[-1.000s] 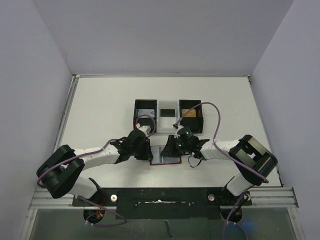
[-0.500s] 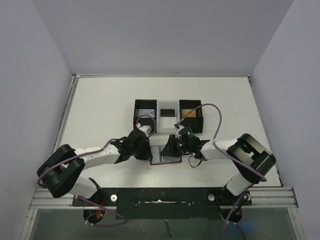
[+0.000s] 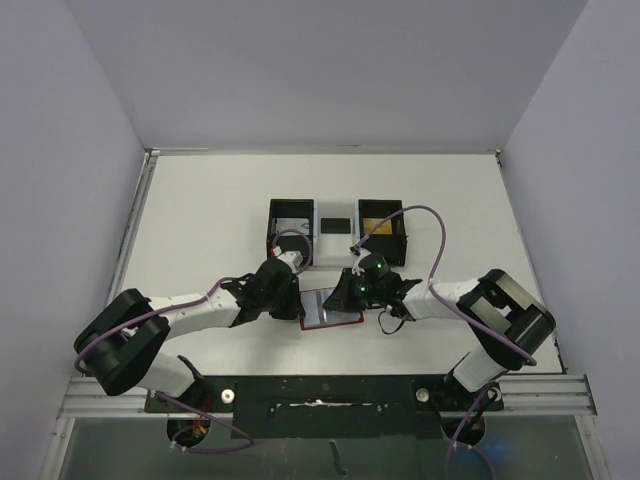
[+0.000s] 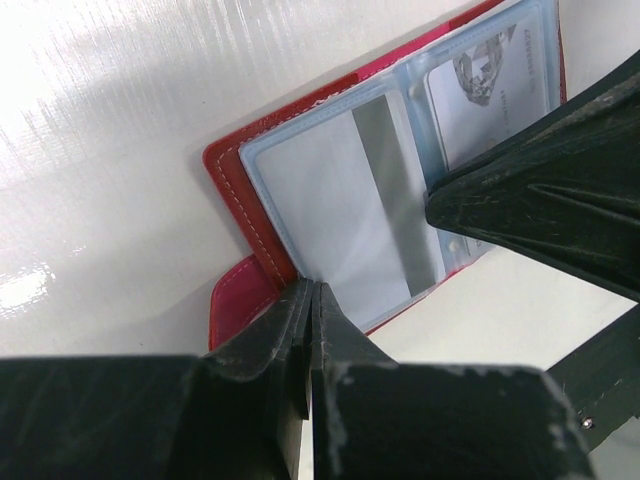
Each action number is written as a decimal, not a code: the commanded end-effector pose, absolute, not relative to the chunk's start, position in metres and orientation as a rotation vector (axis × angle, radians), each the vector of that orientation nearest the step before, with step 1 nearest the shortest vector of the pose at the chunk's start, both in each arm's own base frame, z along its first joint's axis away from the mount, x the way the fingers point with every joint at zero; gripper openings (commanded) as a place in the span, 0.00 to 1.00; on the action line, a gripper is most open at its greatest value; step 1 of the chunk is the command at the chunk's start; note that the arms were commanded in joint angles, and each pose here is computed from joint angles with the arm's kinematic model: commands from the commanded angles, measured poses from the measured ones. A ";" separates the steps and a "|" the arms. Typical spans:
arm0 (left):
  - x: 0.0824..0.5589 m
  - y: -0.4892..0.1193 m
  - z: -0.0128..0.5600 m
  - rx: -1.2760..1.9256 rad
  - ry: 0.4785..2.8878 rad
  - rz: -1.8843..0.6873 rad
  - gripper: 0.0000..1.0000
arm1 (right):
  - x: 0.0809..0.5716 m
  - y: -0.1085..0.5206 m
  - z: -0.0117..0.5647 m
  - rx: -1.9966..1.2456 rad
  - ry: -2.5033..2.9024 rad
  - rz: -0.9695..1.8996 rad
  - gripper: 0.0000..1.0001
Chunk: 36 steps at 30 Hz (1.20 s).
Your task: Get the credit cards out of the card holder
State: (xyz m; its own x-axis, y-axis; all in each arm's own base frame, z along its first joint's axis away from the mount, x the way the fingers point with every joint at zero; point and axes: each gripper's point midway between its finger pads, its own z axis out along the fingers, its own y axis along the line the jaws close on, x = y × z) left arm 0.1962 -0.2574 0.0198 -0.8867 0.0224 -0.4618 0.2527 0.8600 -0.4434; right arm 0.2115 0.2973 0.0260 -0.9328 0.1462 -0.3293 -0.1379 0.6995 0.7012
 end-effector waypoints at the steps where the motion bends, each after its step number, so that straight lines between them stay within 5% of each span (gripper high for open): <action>1: 0.208 -0.261 0.033 0.199 2.530 -0.695 0.00 | 0.218 0.305 0.052 -0.054 2.455 1.167 0.00; 10: 0.208 -0.261 0.037 0.192 2.518 -0.702 0.00 | 0.218 0.296 0.049 0.000 2.470 1.140 0.00; 19: 0.208 -0.265 0.037 0.206 2.520 -0.719 0.00 | 0.219 0.296 0.025 0.005 2.554 1.036 0.25; 23: 0.208 -0.265 0.038 0.216 2.518 -0.720 0.00 | 0.221 0.303 0.021 -0.037 2.584 0.984 0.28; 36: 0.212 -0.265 0.042 0.209 2.497 -0.714 0.00 | 0.222 0.320 0.052 -0.103 2.448 1.144 0.00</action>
State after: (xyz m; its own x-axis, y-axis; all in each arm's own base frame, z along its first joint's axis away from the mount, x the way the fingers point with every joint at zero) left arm 0.1978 -0.2554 0.0201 -0.8828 0.0195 -0.4693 0.2496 0.8658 -0.4336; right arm 0.2189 0.3044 0.0211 -0.9274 0.1028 -0.3598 -0.1691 0.7426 0.6480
